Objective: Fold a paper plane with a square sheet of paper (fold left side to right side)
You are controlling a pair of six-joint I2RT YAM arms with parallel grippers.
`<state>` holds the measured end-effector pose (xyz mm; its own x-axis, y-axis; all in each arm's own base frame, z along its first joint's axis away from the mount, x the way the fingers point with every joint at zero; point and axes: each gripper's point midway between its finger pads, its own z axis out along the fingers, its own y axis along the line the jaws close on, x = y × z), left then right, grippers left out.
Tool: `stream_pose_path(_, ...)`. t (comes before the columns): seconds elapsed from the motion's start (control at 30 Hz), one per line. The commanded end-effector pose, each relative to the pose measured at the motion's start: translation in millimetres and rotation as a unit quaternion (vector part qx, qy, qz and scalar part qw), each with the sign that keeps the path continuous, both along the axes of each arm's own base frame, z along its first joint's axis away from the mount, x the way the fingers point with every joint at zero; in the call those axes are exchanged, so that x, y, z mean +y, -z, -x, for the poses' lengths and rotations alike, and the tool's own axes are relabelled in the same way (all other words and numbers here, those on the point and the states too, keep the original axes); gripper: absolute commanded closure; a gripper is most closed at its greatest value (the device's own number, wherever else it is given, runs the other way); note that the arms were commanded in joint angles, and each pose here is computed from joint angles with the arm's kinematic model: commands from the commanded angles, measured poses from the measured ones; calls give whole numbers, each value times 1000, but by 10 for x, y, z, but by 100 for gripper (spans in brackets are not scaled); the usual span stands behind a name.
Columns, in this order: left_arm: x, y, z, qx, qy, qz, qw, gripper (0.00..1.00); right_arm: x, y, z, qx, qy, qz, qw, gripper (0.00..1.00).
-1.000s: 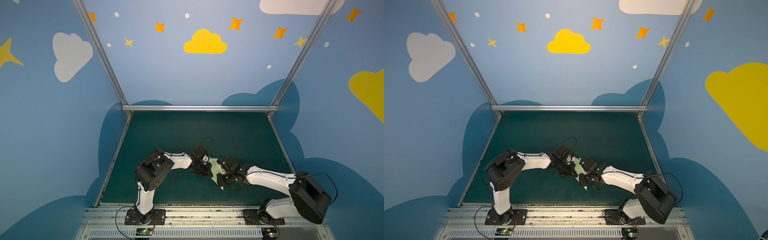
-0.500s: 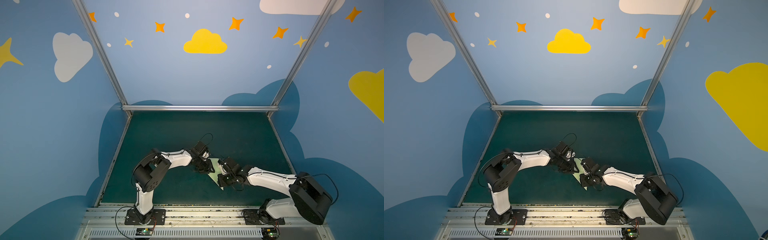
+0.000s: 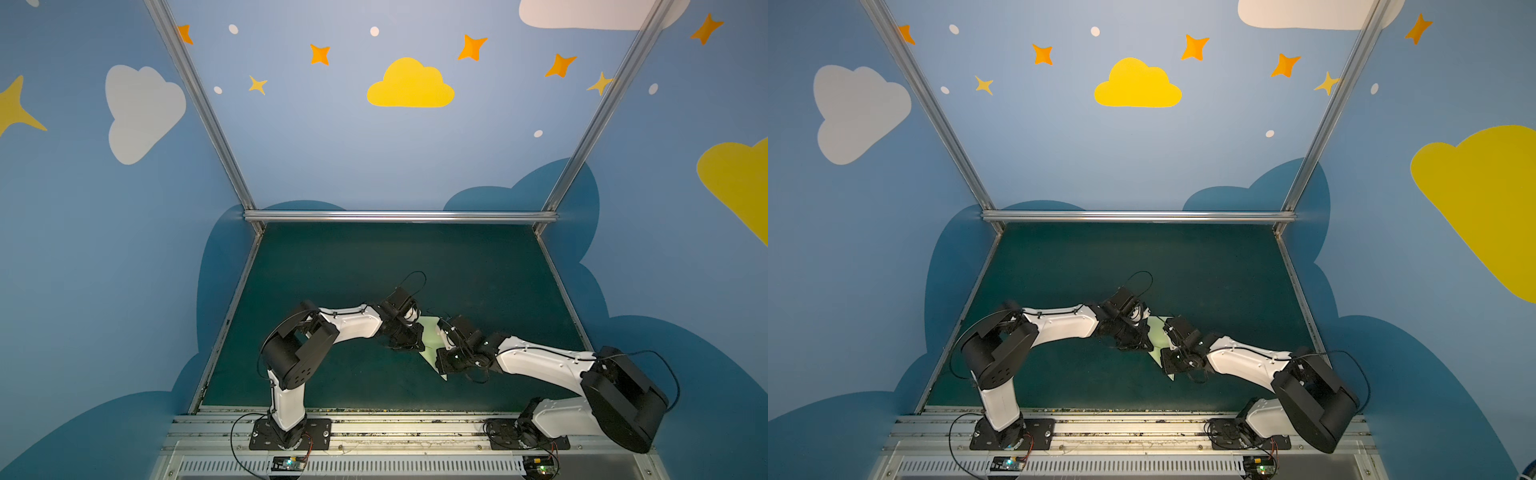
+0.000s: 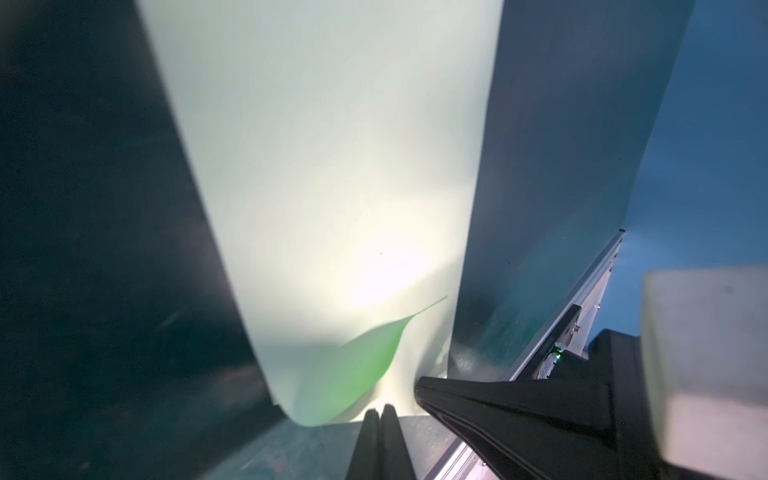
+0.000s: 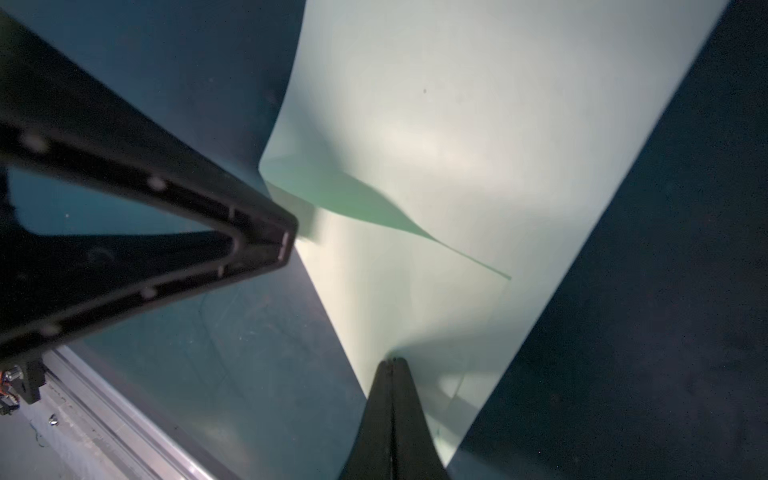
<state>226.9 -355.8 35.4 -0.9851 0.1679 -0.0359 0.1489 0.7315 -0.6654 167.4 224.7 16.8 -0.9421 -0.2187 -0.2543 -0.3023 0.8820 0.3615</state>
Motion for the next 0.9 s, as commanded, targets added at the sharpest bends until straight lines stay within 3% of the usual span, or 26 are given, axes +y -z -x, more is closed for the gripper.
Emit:
stream_pose_path(0.0, -62, 50, -7, 4, 6, 3, 1000, 96, -214, 170, 102, 19, 13, 41, 999, 100)
stream_pose_path(0.43, 22, 345, -40, 8, 4, -34, 999, 96, -215, 128, 121, 20, 16, 34, 999, 100)
stream_pose_path(0.87, 139, 463, 20, 19, -7, -55, 998, 96, 102, -349, -46, -5, -9, -21, 1000, 100)
